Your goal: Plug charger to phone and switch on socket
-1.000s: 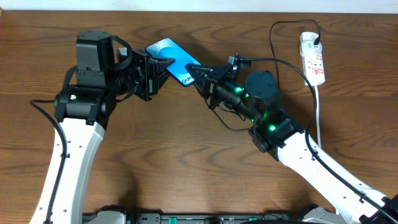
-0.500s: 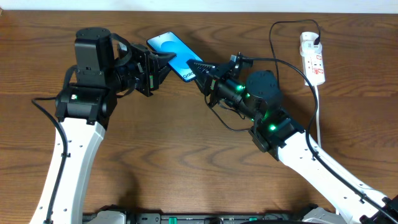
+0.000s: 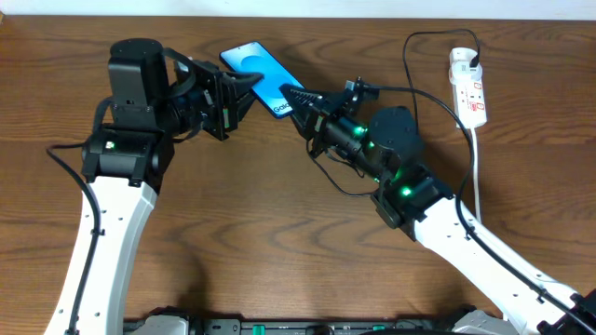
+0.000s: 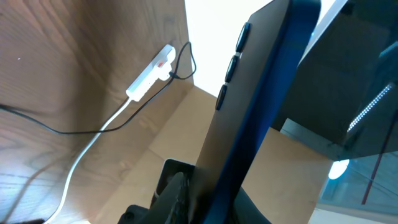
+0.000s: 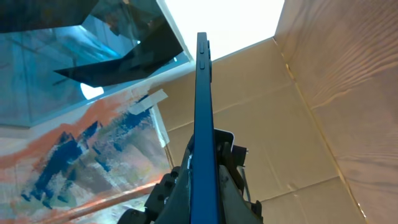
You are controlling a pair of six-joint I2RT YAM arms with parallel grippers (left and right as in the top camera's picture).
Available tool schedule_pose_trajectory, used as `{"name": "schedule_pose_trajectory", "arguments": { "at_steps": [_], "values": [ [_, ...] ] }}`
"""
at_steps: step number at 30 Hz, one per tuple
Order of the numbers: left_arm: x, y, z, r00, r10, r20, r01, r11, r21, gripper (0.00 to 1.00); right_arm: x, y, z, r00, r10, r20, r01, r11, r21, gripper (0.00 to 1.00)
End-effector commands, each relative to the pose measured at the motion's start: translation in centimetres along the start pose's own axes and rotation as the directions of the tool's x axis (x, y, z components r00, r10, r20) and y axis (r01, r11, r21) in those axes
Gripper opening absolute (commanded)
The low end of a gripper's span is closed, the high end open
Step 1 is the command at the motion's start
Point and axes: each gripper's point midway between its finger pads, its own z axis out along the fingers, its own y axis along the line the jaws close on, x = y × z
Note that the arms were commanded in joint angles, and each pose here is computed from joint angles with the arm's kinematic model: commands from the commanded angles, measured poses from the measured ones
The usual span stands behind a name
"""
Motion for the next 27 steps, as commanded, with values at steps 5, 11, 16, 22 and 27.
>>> {"name": "schedule_pose_trajectory", "arguments": {
  "at_steps": [5,11,16,22,27],
  "values": [
    [0.0,-0.7,-0.1,1.000,-0.023,0.007,0.023,1.000,0.017,0.12,4.3,0.3,0.0,0.990,-0.012,-0.141,0.010,1.000,-0.011,0.01],
    [0.6,-0.7,0.2,1.000,-0.013,-0.007,0.013,1.000,0.017,0.12,4.5,0.8,-0.1,0.989,-0.020,-0.150,0.015,0.999,-0.033,0.01],
    [0.6,-0.8,0.2,1.000,-0.009,-0.008,0.009,1.000,0.020,0.07,4.6,0.8,-0.1,0.988,-0.025,-0.152,0.020,0.999,-0.032,0.01],
    [0.8,-0.8,0.2,1.000,0.027,-0.015,-0.026,0.999,0.019,0.07,4.5,0.7,0.0,0.987,-0.063,-0.149,0.059,0.998,-0.033,0.01],
    [1.1,-0.7,0.2,0.997,0.065,-0.036,-0.065,0.998,0.020,0.07,4.0,-0.4,0.0,0.986,-0.096,-0.133,0.098,0.995,0.006,0.01]
  ]
}}
